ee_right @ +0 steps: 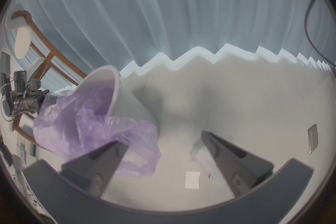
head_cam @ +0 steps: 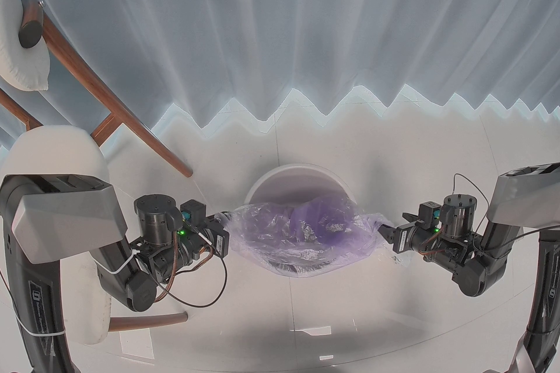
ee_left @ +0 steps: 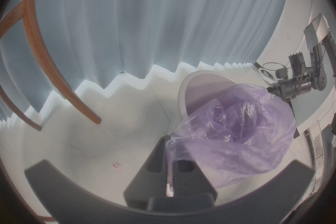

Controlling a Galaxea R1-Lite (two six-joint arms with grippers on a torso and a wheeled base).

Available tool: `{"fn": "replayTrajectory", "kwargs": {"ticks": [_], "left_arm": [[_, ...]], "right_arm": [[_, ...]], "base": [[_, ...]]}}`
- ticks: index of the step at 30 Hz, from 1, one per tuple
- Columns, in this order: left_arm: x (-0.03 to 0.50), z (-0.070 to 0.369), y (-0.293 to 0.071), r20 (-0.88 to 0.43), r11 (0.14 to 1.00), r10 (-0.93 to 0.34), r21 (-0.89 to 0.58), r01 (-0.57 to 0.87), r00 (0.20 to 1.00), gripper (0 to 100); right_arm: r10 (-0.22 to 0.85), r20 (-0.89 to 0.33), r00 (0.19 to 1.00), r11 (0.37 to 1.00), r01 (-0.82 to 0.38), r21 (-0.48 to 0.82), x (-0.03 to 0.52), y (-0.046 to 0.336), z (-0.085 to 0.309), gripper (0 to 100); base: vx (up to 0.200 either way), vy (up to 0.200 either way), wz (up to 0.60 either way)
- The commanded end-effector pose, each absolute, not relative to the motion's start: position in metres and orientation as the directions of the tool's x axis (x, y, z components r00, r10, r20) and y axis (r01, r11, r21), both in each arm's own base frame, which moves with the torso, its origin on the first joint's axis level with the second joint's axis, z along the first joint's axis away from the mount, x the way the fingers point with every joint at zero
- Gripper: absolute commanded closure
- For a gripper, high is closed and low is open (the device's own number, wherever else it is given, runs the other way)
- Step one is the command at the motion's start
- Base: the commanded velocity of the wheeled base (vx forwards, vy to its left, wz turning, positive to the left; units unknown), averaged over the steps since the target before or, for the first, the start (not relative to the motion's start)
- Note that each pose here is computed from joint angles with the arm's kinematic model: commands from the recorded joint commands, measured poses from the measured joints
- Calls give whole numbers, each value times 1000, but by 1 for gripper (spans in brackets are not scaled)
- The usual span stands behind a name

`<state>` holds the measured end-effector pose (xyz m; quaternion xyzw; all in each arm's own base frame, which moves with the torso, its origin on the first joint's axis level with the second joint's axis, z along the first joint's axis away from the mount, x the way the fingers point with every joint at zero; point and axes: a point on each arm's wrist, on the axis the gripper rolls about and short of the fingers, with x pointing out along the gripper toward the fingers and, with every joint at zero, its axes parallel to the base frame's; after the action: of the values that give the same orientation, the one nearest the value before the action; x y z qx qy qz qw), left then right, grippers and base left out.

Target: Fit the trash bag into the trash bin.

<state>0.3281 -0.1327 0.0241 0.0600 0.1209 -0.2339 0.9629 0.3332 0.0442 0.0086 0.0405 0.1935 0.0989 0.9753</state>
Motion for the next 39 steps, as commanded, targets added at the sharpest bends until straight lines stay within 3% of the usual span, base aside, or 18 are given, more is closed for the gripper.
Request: {"fn": "replayTrajectory", "kwargs": {"ticks": [1, 2, 13, 14, 19, 23, 26, 39], "left_arm": [[324, 35, -138, -231, 871, -464, 60, 488, 855, 100], [321, 38, -144, -215, 852, -498, 57, 520, 840, 100], [318, 44, -149, -190, 837, -525, 61, 543, 830, 100], [318, 44, -148, -192, 838, -523, 60, 542, 830, 0], [316, 48, -148, -184, 837, -525, 61, 543, 831, 0], [309, 58, -148, -169, 833, -534, 64, 550, 828, 0], [301, 64, -145, -168, 832, -535, 64, 551, 828, 0], [272, 68, -116, -228, 861, -481, 58, 505, 846, 0]], "right_arm": [[260, -393, 882, 964, -218, 150, 301, 50, 22, 0], [292, -419, 860, 956, -249, 155, 279, 50, 28, 0], [321, -422, 848, 946, -302, 114, 257, 51, 37, 0], [325, -409, 853, 945, -308, 108, 257, 52, 38, 0], [372, -381, 847, 922, -386, 41, 255, 56, 42, 0], [502, -368, 783, 839, -544, -12, 249, 58, 42, 0], [544, -369, 753, 803, -595, -31, 250, 59, 40, 0], [621, -414, 666, 716, -697, -47, 258, 85, 19, 0]], "base": [[0, 0, 0], [0, 0, 0], [0, 0, 0], [0, 0, 0], [0, 0, 0], [0, 0, 0], [0, 0, 0], [0, 0, 0]]}}
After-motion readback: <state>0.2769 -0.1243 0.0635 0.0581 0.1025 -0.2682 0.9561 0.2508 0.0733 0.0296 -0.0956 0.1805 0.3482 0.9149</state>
